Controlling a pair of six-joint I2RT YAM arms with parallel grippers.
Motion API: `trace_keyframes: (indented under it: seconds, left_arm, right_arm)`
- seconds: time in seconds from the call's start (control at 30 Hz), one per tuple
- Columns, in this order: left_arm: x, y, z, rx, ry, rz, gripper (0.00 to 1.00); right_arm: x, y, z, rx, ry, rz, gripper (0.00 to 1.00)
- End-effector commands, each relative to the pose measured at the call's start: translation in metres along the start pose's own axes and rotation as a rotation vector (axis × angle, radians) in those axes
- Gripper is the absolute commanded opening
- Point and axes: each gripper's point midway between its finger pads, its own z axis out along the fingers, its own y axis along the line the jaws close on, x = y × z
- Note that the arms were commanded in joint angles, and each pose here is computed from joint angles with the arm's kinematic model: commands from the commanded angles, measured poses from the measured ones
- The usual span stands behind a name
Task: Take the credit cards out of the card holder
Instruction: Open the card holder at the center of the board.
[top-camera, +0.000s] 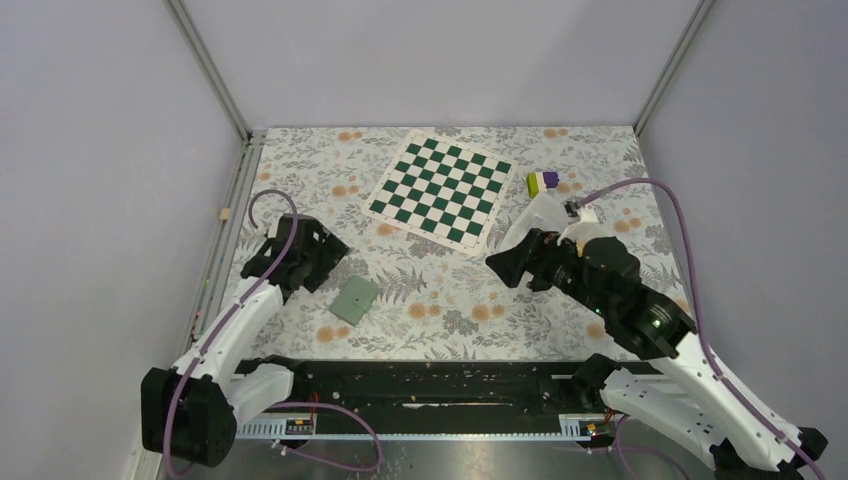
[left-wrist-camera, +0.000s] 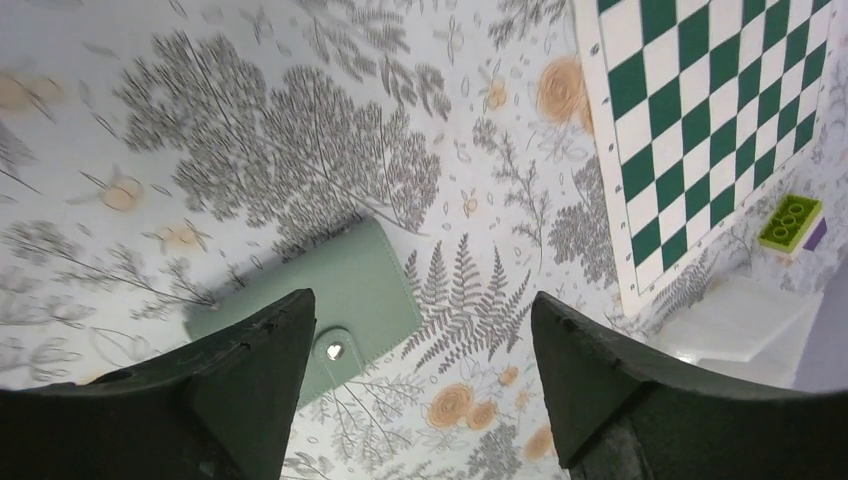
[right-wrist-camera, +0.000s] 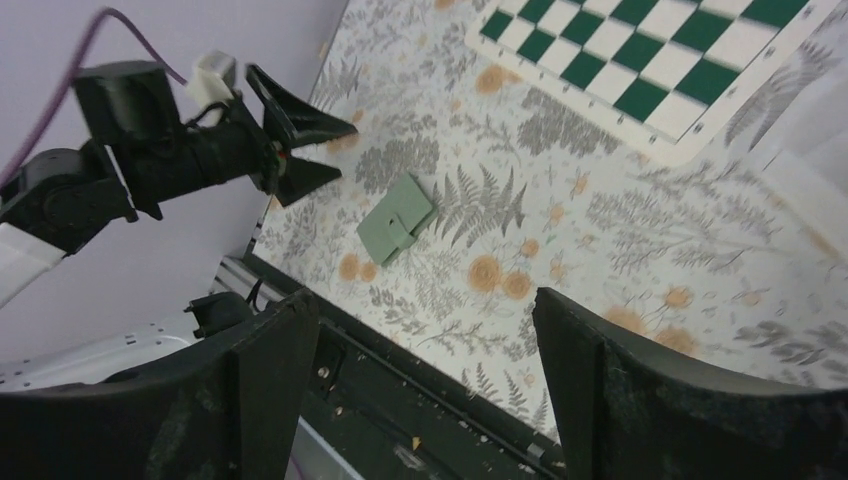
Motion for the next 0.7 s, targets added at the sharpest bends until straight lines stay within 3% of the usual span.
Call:
trace_keyframes:
  seconds: [0.0,0.2,0.5,0.67]
  left_arm:
    - [-0.029,0.024,-0.015,-0.135,-0.124,0.154,0.77]
    - [-0.008,0.048,0.009,-0.209,-0.044,0.152,0.77]
    - [0.028,0.042,0.03,-0.06,0.084,0.145,0.82]
    - [0.057,0.03,0.027,0.093,0.174,0.076,0.82]
  right_arm:
    - [0.018,0.014,0.016,-0.057,0.074,0.154,0.83]
    - [0.029,0.011,0.03,-0.07,0.073,0.233,0.83]
    - [0.045,-0.005,0.038,-0.025,0.097,0.228,0.85]
    - [0.059,-0.011,0.052,0.01,0.144,0.282,0.98]
